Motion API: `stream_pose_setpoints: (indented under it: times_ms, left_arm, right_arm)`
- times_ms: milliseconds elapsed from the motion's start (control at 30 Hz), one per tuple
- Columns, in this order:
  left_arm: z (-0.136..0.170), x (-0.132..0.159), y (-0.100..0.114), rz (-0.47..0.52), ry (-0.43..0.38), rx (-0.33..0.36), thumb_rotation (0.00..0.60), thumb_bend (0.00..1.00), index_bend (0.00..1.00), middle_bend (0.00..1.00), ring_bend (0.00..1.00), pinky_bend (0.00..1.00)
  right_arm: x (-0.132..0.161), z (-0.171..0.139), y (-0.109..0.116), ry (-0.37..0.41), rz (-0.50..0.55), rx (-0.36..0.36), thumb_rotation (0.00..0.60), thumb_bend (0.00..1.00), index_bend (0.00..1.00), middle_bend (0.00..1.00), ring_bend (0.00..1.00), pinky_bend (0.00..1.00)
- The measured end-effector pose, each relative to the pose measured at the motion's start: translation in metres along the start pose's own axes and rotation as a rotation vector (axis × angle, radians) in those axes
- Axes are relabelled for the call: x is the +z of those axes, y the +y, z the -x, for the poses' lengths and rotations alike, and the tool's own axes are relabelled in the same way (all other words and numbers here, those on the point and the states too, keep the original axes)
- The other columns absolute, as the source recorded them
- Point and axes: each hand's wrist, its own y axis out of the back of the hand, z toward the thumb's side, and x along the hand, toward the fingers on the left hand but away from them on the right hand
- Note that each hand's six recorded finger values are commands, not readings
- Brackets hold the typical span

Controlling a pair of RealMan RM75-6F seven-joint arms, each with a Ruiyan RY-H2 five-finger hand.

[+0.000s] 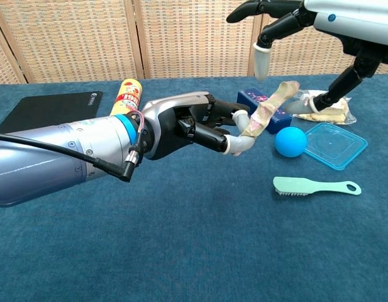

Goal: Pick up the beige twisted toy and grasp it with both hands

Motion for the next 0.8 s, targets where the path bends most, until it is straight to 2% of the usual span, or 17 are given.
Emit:
stream_pose_setpoints:
  times_ms: [267,800]
  left_arm:
    - [-0.0001,-0.0027,-0.0026,-0.003,0.008,-0.007,0.6,0.54,0.75,0.0,0.0,0.0]
    - [0.0009,0.0007,-0.0015,-0.012,0.005,-0.006,0.6,0.54,0.75,0.0,0.0,0.0]
  right_arm:
    - [0.0031,0.0028,-0.0012,-0.002,0.014,-0.003,0.6,0.39,0.52,0.15,0.0,0.0]
    - [0.0074,0.0038,-0.0061,0.014,0.005,0.019,0.6,0.52,0.53,0.16,0.0,0.0]
